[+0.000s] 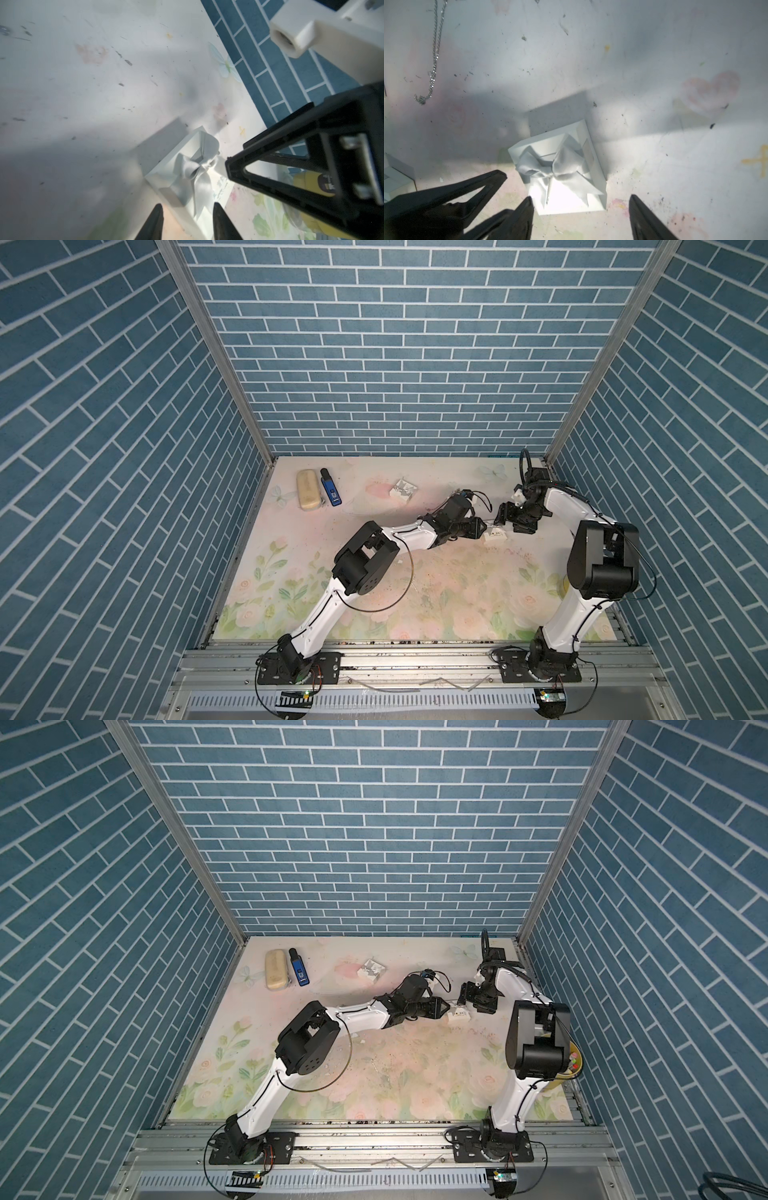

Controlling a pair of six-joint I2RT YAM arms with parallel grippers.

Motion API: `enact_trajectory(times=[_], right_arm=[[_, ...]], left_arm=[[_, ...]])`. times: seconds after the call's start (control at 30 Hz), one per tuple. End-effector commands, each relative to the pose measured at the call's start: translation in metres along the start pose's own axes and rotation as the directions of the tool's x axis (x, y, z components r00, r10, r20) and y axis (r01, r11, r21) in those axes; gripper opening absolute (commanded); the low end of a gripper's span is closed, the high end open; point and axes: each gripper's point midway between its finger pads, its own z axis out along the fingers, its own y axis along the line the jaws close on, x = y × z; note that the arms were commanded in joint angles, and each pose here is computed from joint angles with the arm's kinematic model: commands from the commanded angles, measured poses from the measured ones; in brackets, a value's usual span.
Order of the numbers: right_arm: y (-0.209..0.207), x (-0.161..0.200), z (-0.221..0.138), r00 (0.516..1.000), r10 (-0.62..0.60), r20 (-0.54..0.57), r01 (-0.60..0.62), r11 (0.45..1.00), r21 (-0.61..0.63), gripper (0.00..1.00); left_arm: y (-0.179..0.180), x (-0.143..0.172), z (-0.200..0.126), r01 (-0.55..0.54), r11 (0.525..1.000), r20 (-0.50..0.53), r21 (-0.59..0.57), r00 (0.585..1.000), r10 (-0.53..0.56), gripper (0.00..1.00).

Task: Take the necklace out of the lift-off lid jewelry box
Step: Move the jewelry box to the center of the board.

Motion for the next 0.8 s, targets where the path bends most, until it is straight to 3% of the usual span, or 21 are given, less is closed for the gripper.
enact_trajectory(times=[0.0, 0.17, 0.33, 0.43, 0.6, 0.77], right_arm=[[0.01, 0.01, -0.018, 1.0, -0.03, -0.006, 0.03, 0.999, -0.02, 0.73], [0.029, 0.025, -0.018, 0.997, -0.075, 0.005, 0.075, 0.997, 0.003, 0.72], [0.09, 0.04, -0.002, 0.983, -0.183, 0.016, 0.183, 0.983, -0.014, 0.71], [0.137, 0.05, 0.015, 0.97, -0.241, 0.036, 0.243, 0.968, -0.066, 0.69], [0.202, 0.073, 0.046, 0.944, -0.329, 0.001, 0.325, 0.934, -0.15, 0.69], [0.243, 0.086, 0.062, 0.922, -0.386, -0.014, 0.373, 0.898, -0.236, 0.68]], left_arm=[[0.027, -0.004, -0.038, -0.079, 0.989, -0.01, -0.125, 0.997, 0.078, 0.45], [0.073, -0.014, -0.113, -0.146, 0.936, -0.009, -0.32, 0.988, 0.151, 0.53], [0.122, -0.015, -0.19, -0.188, 0.83, -0.058, -0.526, 0.981, 0.185, 0.64], [0.15, -0.012, -0.231, -0.151, 0.793, -0.041, -0.591, 0.987, 0.157, 0.7], [0.211, 0.008, -0.277, -0.014, 0.784, -0.044, -0.62, 0.999, -0.017, 0.76], [0.232, 0.03, -0.279, 0.136, 0.855, -0.033, -0.5, 0.984, -0.176, 0.61]])
